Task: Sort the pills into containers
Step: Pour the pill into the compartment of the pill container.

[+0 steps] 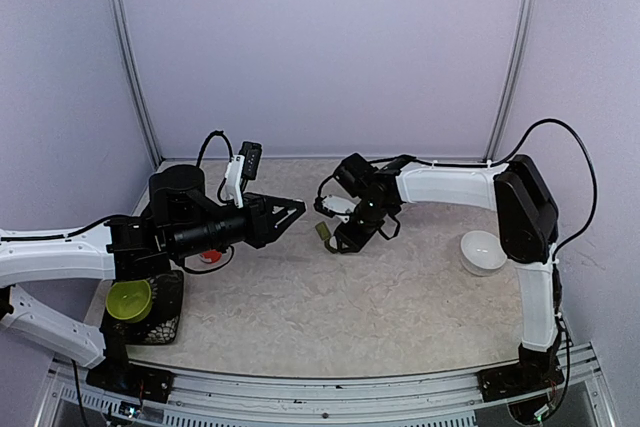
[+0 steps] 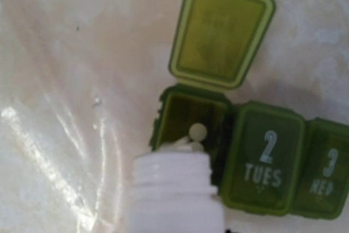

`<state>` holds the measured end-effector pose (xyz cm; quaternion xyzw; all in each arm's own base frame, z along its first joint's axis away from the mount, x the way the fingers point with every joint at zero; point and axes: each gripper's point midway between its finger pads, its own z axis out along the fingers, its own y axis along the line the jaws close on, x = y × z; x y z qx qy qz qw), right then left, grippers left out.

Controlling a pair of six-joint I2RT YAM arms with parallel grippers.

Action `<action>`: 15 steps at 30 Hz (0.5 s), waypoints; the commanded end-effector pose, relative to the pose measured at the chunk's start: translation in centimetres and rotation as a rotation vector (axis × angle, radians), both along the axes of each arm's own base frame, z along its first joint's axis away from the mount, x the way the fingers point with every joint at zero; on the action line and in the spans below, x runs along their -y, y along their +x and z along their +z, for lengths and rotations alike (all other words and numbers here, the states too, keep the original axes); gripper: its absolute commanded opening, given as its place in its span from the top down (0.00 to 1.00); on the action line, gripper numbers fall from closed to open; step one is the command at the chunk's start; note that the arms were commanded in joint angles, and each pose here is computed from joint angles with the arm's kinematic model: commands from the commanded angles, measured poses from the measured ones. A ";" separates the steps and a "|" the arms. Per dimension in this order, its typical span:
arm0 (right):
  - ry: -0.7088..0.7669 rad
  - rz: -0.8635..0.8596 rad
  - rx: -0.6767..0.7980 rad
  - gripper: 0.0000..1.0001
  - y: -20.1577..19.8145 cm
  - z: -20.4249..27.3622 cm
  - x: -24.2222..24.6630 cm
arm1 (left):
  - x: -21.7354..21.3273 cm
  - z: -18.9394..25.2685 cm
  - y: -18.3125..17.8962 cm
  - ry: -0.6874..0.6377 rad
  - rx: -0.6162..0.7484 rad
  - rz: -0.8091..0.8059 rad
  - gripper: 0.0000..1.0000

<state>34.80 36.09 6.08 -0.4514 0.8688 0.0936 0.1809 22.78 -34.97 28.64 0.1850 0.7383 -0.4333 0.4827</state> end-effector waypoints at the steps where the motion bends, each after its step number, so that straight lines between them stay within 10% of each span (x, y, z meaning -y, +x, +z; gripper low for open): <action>1: -0.028 0.019 -0.013 0.93 -0.4 -0.2 -0.3 | -0.2 1.4 0.0 -0.032 0.022 0.004 0.79; 15: -0.037 0.014 -0.001 0.93 0.0 0.3 -0.3 | 0.1 1.3 0.1 -0.030 0.018 -0.003 0.79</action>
